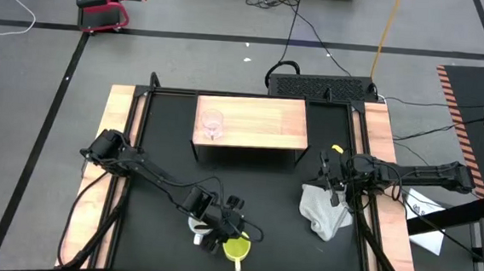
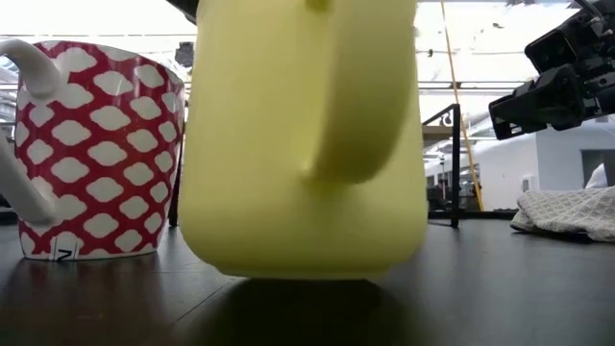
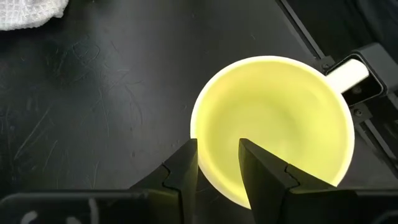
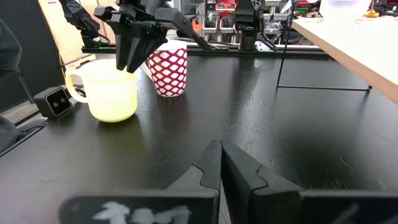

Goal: Stack small to large cups/mugs on shelf
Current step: Put the yellow mug on the shelf

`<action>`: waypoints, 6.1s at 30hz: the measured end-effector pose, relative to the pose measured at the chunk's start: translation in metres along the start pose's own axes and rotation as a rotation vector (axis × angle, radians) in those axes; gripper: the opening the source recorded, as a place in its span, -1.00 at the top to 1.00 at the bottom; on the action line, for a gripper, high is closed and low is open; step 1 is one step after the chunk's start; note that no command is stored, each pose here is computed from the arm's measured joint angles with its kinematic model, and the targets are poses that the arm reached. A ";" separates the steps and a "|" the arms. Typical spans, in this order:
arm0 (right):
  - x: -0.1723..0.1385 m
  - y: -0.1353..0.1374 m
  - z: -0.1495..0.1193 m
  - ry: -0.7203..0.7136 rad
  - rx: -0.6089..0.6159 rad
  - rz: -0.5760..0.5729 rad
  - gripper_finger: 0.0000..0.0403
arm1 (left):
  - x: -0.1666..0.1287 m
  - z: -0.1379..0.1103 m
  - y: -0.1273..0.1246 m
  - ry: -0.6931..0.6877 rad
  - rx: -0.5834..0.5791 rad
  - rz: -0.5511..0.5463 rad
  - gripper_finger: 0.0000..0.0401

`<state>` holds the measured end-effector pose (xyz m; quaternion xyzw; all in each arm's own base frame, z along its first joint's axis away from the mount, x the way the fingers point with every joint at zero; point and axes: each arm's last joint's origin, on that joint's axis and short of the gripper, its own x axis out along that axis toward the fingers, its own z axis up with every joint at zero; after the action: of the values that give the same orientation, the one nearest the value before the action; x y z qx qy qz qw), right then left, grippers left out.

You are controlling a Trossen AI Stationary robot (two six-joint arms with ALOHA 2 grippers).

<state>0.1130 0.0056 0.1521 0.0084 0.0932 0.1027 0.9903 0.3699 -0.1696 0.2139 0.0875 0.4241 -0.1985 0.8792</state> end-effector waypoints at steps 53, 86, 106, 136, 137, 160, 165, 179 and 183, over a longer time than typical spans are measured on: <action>0.000 0.000 0.000 0.000 0.011 0.001 1.00 | 0.000 -0.002 -0.007 0.014 -0.007 0.026 0.40; 0.000 0.000 0.000 0.000 0.011 0.000 1.00 | 0.018 -0.003 -0.004 -0.006 0.078 -0.034 0.94; 0.000 0.000 0.000 0.001 0.011 0.001 1.00 | -0.017 0.016 -0.003 -0.123 0.153 -0.019 0.97; 0.000 0.000 0.000 0.004 0.008 0.001 1.00 | -0.127 0.014 0.044 -0.145 0.093 0.183 0.97; 0.000 0.000 0.000 0.004 0.008 0.000 1.00 | -0.129 0.013 0.047 -0.139 0.086 0.187 0.97; 0.000 0.000 -0.002 0.018 -0.001 0.000 1.00 | -0.194 -0.001 0.051 -0.172 0.064 0.272 0.97; 0.000 0.000 -0.002 0.018 -0.005 0.001 1.00 | -0.222 -0.007 0.047 -0.218 0.067 0.292 0.97; 0.000 0.000 -0.002 0.018 -0.004 0.001 1.00 | -0.248 -0.072 0.052 -0.419 -0.031 0.390 0.97; 0.000 0.000 -0.002 0.018 -0.004 0.001 1.00 | -0.241 -0.091 0.048 -0.520 -0.019 0.345 0.97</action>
<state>0.1129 0.0056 0.1503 0.0054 0.1018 0.1033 0.9894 0.1906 -0.0306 0.3445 0.0963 0.1659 -0.0583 0.9797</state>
